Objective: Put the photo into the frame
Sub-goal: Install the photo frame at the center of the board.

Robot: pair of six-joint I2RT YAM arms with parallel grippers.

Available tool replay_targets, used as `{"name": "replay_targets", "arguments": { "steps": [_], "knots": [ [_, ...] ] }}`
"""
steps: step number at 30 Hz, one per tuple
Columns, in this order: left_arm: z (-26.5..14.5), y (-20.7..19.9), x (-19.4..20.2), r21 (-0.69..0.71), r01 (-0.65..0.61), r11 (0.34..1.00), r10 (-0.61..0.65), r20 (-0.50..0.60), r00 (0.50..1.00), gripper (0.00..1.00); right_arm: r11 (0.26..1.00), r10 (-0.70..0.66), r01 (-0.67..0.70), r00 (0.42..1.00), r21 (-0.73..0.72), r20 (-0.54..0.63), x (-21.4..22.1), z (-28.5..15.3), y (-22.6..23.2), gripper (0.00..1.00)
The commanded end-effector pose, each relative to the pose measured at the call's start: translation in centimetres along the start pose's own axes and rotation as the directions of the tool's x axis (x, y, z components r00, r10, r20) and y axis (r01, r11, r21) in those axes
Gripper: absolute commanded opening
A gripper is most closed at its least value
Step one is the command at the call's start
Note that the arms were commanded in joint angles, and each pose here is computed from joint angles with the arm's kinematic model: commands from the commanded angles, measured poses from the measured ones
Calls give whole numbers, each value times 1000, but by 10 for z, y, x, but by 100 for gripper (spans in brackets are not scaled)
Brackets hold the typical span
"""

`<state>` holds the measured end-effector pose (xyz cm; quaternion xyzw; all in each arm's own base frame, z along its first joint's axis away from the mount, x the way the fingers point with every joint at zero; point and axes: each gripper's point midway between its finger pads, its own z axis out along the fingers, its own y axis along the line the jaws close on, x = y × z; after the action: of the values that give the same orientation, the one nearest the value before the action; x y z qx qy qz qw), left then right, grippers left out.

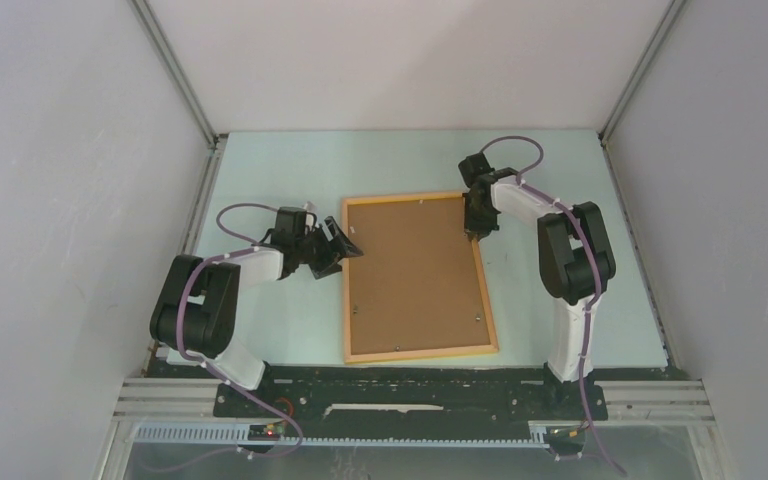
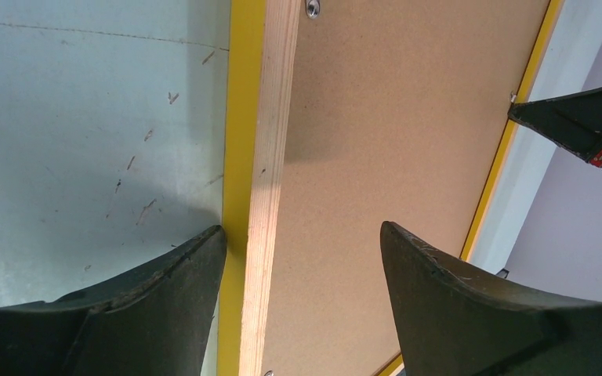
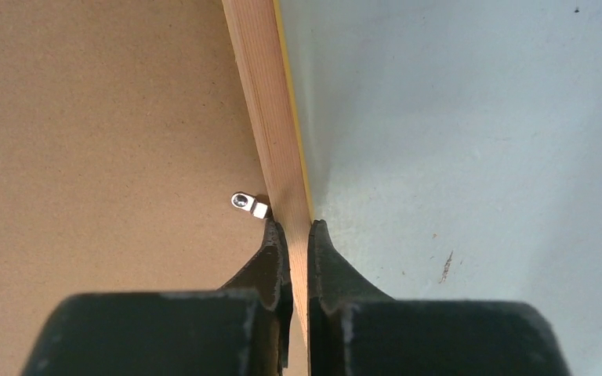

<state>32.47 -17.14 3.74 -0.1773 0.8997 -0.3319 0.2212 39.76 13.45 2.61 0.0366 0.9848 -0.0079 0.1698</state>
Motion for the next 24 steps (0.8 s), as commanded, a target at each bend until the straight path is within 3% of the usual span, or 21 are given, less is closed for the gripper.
{"name": "replay_targets", "arguments": {
  "steps": [1, 4, 6, 13, 15, 21, 24],
  "knots": [
    [-2, 1, 3, 0, -17, 1000, 17, 14, 1000, 80, 999, 33, -33, 999, -25, 22, -5, 2, 7, 4],
    [-2, 1, 3, 0, -17, 1000, 17, 15, 1000, 80, 999, 26, -25, 999, -27, 46, -6, -4, 7, 29],
    [-2, 1, 3, 2, -17, 1000, 16, 14, 1000, 80, 1000, 24, -23, 999, -15, 49, -7, -3, 7, 37],
    [-2, 1, 4, 4, -16, 1000, 16, 13, 1000, 80, 1000, -5, 5, 999, -15, 40, -7, 2, 13, 46],
    [-2, 1, 4, 4, -16, 1000, 16, 12, 1000, 80, 1000, 8, -8, 999, 14, 35, -7, 4, 6, 44],
    [-2, 1, 3, 5, -17, 1000, 17, 13, 1000, 80, 999, 10, -12, 999, 41, 45, -13, 12, 2, 25],
    [-2, 1, 4, 4, -16, 1000, 16, 13, 1000, 81, 998, 9, -12, 999, 55, 48, -16, 17, 2, 10]
  ]
}}
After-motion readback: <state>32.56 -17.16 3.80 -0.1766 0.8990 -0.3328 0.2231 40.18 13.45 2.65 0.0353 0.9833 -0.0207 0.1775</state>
